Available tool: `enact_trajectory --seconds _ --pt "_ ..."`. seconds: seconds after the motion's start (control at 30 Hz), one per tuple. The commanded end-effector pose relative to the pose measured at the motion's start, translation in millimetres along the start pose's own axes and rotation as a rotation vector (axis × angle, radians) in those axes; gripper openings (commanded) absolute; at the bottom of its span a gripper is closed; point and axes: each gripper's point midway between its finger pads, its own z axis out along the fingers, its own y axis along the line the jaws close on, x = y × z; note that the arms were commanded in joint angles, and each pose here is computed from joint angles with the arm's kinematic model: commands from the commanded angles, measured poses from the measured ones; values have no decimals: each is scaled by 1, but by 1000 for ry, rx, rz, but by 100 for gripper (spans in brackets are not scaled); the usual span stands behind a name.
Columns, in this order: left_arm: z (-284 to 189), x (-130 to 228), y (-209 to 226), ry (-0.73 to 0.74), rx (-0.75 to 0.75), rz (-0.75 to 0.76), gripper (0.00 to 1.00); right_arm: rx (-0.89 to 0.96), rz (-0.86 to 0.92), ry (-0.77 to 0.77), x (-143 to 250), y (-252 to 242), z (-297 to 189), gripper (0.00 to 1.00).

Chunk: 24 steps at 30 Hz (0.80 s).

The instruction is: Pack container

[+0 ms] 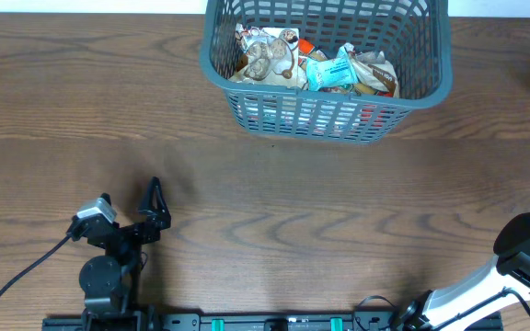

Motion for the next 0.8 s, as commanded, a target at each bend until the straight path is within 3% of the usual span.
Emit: enact_trajectory --seconds 0.0,0.77 --pt "3 14 9 19 -25 -6 99 10 -7 11 1 -5 5 99" --pt "4 13 9 13 -22 5 99 10 -7 11 1 -5 5 99"
